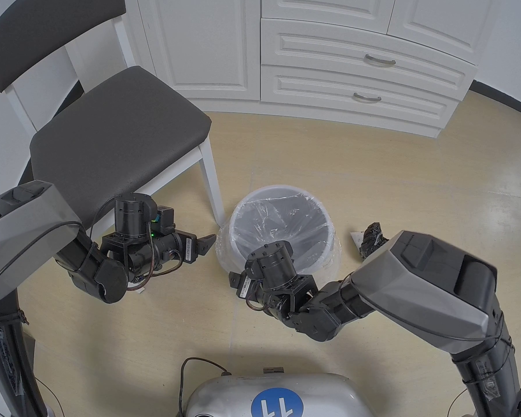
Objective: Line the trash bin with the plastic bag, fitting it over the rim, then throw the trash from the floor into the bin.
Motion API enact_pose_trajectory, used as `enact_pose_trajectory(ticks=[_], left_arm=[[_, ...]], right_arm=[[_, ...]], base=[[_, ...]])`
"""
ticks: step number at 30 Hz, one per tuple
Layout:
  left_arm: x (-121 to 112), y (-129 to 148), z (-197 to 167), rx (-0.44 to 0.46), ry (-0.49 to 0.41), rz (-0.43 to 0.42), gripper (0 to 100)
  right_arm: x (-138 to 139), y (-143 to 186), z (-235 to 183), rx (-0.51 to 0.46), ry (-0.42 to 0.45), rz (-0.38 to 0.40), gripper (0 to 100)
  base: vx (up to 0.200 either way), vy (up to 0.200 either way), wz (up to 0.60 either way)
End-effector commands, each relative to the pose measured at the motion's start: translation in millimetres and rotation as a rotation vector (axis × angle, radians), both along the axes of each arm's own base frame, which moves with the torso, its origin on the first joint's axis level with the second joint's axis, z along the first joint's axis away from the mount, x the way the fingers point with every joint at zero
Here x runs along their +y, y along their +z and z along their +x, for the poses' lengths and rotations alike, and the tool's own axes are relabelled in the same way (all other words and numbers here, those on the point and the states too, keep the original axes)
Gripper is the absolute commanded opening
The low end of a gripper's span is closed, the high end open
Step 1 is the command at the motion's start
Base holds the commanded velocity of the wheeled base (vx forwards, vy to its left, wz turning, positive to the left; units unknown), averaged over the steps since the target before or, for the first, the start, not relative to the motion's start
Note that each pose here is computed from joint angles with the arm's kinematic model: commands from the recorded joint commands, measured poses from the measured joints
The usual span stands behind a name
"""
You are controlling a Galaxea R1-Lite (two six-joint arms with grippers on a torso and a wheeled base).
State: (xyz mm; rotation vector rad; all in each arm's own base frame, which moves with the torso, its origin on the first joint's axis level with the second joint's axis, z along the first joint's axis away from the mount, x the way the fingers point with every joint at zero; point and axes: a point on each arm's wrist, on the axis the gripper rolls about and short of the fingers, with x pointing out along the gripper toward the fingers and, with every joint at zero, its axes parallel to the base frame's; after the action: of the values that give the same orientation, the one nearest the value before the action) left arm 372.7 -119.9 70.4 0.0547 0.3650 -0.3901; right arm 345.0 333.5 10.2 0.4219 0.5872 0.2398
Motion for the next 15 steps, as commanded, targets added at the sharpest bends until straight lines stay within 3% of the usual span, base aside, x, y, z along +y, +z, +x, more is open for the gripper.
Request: enact_pose_trajectory(ticks=[1,2,4,8,15], left_arm=[[1,2,0,-0.006,0.002,-0.001,100],[1,2,0,-0.006,0.002,-0.001,100],[1,4,-1,-0.008,0.002,-0.003,100],[1,4,-1,-0.01,0.002,-0.004,100],[1,3,-1,-0.008,0.002,-0.003,100]], right_arm=[[-2,63,-36,-0.066,0.058,0.037,100],[-2,63,-36,-0.066,0.058,0.037,100],[-13,94,-39,-0.113,0.053,0.072,100],[-26,111,-22,-0.156,0.004,0.107,100],[-28,88,8,-0.144,-0.045,0.094,100]], base=[[0.0,0.0,0.0],[0.0,0.0,0.0],[0.0,0.0,0.0],[0.0,0.0,0.0],[0.0,0.0,0.0]])
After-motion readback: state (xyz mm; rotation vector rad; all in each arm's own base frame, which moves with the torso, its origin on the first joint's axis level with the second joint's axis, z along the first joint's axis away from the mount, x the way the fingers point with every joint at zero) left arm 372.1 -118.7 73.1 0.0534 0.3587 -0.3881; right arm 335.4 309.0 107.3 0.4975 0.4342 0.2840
